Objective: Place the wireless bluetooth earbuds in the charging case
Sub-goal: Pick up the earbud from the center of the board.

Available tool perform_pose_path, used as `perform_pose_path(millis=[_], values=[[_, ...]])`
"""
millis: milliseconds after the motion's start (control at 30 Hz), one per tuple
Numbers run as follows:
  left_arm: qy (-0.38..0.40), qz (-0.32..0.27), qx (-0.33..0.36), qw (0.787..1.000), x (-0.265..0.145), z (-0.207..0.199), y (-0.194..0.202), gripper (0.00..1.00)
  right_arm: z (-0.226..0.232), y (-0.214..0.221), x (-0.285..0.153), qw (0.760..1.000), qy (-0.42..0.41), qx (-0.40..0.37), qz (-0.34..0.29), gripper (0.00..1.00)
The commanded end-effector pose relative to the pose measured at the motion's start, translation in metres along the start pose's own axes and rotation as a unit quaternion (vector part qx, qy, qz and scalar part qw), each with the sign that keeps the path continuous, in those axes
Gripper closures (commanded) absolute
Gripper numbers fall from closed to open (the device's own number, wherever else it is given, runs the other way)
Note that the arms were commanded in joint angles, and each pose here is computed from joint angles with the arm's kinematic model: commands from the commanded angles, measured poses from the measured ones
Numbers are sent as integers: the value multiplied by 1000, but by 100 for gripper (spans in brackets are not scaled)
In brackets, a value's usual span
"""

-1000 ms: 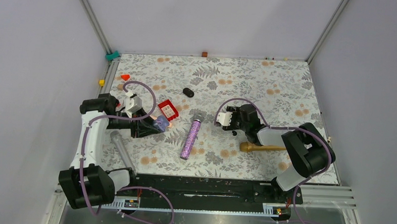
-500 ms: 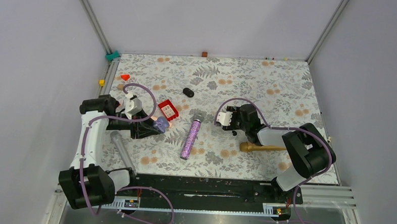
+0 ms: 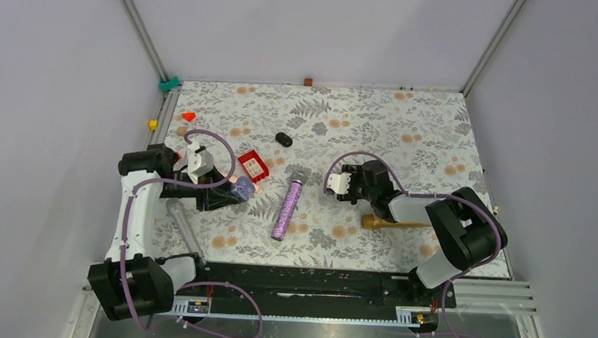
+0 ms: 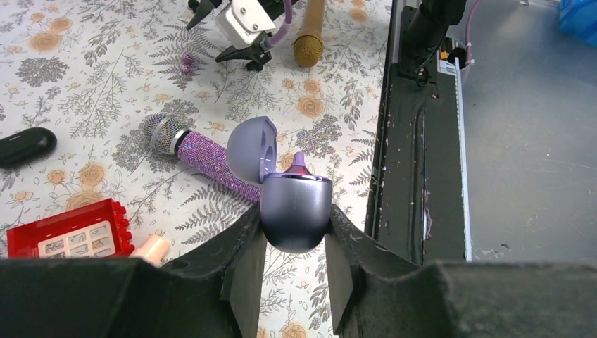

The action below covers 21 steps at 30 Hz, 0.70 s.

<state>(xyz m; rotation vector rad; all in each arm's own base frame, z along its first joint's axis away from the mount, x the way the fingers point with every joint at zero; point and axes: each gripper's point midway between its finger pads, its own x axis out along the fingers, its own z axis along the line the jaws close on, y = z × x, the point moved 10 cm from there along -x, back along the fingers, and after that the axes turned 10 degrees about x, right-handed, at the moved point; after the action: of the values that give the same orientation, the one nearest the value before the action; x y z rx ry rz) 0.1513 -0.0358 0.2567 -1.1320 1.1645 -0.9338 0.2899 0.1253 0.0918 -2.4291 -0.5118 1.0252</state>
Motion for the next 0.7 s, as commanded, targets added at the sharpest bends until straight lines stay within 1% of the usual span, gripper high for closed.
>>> perform_pose_path(millis=[0,33,67,100,133,267,467,533,567,600,633,667], values=[[-11,-18,37,999,-2,-9,-16,99,-4,-2,-8,999,7,-19,-26,35],[-11,-19,39,999,-2,-9,-15,99,-5,-1,-9,999,1,-15,-30,37],[-11,-19,41,999,-2,-10,-15,99,-7,-2,-9,999,-4,-9,-34,42],[-12,-20,42,999,-2,-10,-15,99,-10,-2,-8,999,-9,3,-33,49],[-12,-20,40,999,-2,-9,-15,99,-13,-2,-8,999,-15,10,-31,53],[-11,-24,35,999,-1,-6,-12,99,-20,-3,-3,999,-18,16,-30,53],[-10,-23,35,999,-1,-6,-11,99,-19,-1,8,999,-26,-5,-38,54],[-12,-23,41,999,-1,-8,-12,99,-18,0,11,998,-32,-22,-46,60],[-12,-23,43,999,-1,-9,-12,99,-17,1,12,997,-40,-30,-53,69],[-13,-23,45,999,-1,-9,-13,99,-16,0,12,997,-44,-36,-61,73],[-13,-22,45,999,-2,-9,-13,99,-16,-1,13,996,-49,-37,-67,75],[-13,-22,45,999,-2,-10,-13,99,-15,-2,14,995,-53,-37,-72,75]])
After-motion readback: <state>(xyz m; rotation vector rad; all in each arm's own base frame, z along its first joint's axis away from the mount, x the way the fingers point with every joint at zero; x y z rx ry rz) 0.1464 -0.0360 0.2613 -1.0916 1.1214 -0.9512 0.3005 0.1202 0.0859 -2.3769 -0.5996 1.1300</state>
